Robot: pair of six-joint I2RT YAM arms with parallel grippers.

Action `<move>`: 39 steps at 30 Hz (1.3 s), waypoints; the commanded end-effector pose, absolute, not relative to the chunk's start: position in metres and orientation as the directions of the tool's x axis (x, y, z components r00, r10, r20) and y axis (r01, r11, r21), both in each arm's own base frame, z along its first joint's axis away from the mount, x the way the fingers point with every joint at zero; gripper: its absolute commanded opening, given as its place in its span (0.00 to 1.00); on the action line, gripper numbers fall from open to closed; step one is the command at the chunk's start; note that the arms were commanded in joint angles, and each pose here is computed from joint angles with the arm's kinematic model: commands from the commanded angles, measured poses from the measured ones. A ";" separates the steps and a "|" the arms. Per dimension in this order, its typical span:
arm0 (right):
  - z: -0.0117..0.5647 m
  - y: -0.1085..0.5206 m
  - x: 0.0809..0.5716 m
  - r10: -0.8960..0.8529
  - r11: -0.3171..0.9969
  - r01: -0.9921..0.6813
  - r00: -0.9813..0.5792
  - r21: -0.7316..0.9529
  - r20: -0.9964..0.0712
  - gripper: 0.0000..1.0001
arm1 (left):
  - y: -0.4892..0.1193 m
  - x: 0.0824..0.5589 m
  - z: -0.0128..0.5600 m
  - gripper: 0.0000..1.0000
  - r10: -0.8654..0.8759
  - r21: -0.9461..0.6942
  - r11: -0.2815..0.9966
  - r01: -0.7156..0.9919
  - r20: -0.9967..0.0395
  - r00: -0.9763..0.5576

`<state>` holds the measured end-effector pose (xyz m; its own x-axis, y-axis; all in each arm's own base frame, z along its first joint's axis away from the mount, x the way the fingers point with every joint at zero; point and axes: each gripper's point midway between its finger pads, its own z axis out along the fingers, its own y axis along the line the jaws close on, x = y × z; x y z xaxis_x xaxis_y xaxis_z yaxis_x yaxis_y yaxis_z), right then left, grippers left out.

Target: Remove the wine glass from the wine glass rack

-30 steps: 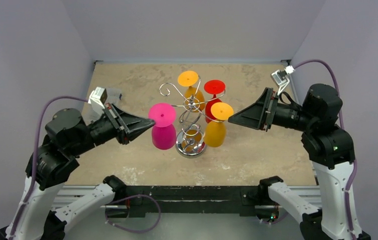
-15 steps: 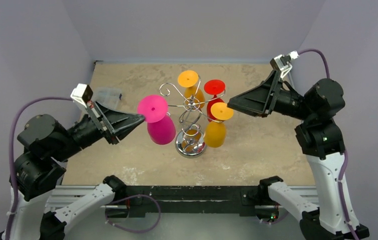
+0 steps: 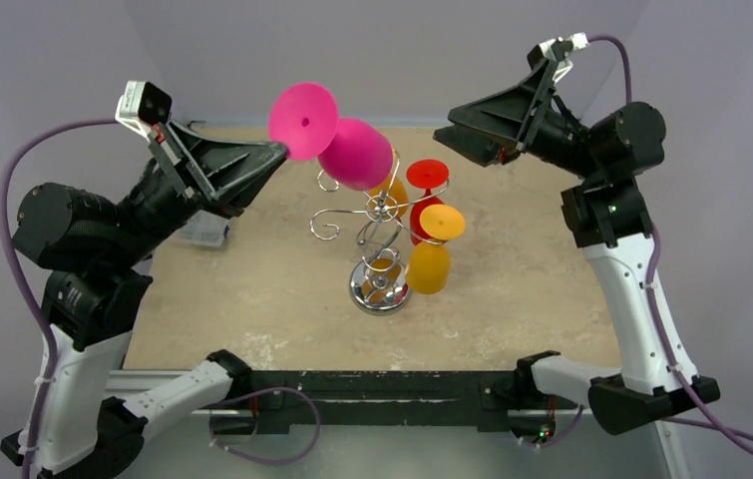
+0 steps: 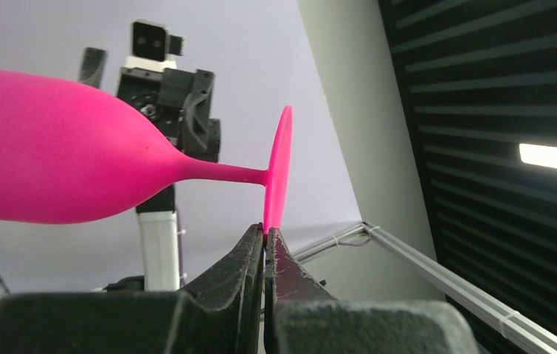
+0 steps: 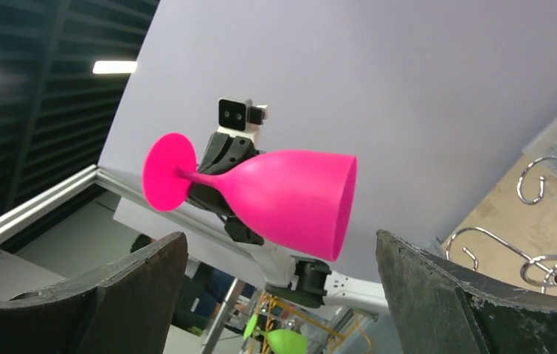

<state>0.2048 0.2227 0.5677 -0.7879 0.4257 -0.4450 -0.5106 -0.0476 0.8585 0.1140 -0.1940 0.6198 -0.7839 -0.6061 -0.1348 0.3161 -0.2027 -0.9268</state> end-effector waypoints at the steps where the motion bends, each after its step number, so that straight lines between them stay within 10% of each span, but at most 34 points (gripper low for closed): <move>1: 0.609 0.224 0.193 0.463 -0.127 -0.602 -0.739 0.788 -0.490 0.99 | -0.184 0.094 0.677 0.00 -0.601 -0.796 -0.360 0.487 -0.201 -0.773; 39: 0.702 0.266 0.177 0.480 -0.431 -0.646 -0.756 0.631 -0.446 0.93 | -0.165 0.076 0.742 0.00 -0.609 -0.586 -0.531 0.613 -0.239 -0.756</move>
